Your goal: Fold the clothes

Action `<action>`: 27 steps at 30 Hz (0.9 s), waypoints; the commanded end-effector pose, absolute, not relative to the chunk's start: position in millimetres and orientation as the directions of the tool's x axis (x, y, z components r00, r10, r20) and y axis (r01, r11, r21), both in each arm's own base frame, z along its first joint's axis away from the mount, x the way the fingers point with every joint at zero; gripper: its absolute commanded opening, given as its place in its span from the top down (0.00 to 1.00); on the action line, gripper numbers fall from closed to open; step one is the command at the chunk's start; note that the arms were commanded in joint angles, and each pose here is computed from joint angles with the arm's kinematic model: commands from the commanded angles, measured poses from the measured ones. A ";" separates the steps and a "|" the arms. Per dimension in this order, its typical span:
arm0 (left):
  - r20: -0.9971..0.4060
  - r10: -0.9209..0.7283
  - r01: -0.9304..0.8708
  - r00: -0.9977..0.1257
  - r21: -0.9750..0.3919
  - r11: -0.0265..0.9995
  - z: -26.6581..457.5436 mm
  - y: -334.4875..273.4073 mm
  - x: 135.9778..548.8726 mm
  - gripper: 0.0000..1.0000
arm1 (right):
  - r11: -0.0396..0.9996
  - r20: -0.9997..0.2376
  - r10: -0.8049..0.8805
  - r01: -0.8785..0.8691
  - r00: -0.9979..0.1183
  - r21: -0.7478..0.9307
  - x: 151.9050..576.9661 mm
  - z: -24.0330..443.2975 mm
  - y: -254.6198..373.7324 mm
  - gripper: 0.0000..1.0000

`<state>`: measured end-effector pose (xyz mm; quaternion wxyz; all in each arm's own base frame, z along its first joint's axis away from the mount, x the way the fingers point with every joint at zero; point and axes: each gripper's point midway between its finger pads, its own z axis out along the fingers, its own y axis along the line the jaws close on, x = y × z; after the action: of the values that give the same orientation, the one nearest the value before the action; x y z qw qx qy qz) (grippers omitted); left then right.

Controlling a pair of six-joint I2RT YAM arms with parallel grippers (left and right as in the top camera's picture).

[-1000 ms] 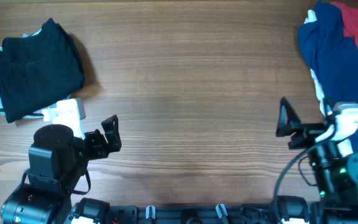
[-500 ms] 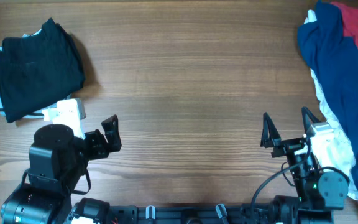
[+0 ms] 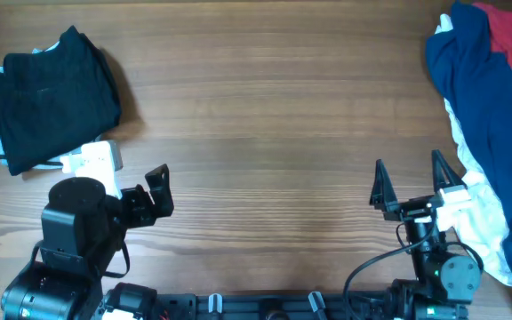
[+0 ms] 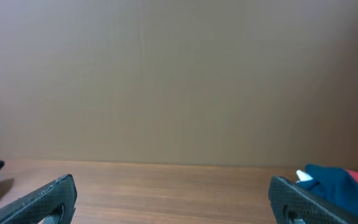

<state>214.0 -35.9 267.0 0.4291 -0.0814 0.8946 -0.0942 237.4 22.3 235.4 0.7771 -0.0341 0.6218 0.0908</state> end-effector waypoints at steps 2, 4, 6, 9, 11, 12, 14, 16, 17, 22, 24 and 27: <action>-0.749 -0.239 -0.087 -0.617 -0.237 0.967 264.1 -33.5 214.6 0.00 | 0.997 -0.980 0.055 -0.066 0.192 0.043 241.5 222.8 3.0 0.00; -0.749 -0.239 -0.087 -0.617 -0.237 0.967 264.1 -33.5 214.6 0.00 | 0.999 -0.984 0.027 -0.023 0.174 0.024 242.6 217.8 -3.4 0.00; -0.749 -0.239 -0.087 -0.618 -0.237 0.968 264.0 -33.5 214.5 0.00 | 0.999 -0.992 0.037 0.019 0.117 0.039 244.8 203.3 -10.8 0.00; -0.749 -0.239 -0.087 -0.617 -0.237 0.967 264.1 -33.5 214.6 0.00 | 0.993 -0.994 0.106 0.043 0.007 0.106 246.3 175.5 -14.3 0.00; -0.749 -0.239 -0.087 -0.617 -0.237 0.967 264.1 -33.5 214.6 0.00 | 0.994 -0.994 0.105 0.039 0.006 0.105 246.3 175.2 -13.5 0.01; -0.749 -0.239 -0.087 -0.617 -0.237 0.967 264.1 -33.5 214.6 0.00 | 0.994 -0.994 0.106 0.038 0.006 0.106 246.3 175.2 -13.4 0.00; -0.749 -0.239 -0.087 -0.617 -0.237 0.967 264.1 -33.5 214.6 0.00 | 0.994 -0.994 0.108 0.029 0.005 0.108 246.4 175.2 -11.8 0.00; -0.749 -0.239 -0.087 -0.618 -0.237 0.968 263.9 -33.5 214.6 0.00 | 0.994 -0.994 0.108 0.023 0.004 0.108 246.4 175.2 -10.7 0.00; -0.749 -0.239 -0.087 -0.617 -0.237 0.967 264.1 -33.5 214.6 0.00 | 0.994 -0.994 0.107 0.020 0.004 0.107 246.4 175.2 -10.3 0.00; -0.749 -0.239 -0.087 -0.617 -0.237 0.967 264.1 -33.5 214.6 0.00 | 0.994 -0.994 0.108 0.014 0.004 0.109 246.4 175.3 -9.3 0.00; -0.749 -0.239 -0.087 -0.617 -0.237 0.967 264.1 -33.5 214.6 0.00 | 0.994 -0.994 0.112 0.010 0.003 0.112 246.5 175.3 -8.2 0.00; -0.749 -0.239 -0.087 -0.617 -0.237 0.967 264.1 -33.5 214.6 0.00 | 0.994 -0.994 0.111 0.009 0.005 0.111 246.5 175.9 -8.0 0.00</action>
<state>214.0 -35.9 267.0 0.4291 -0.0814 0.8946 -0.0942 247.2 -7.3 172.8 0.7027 0.0351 0.7099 0.0312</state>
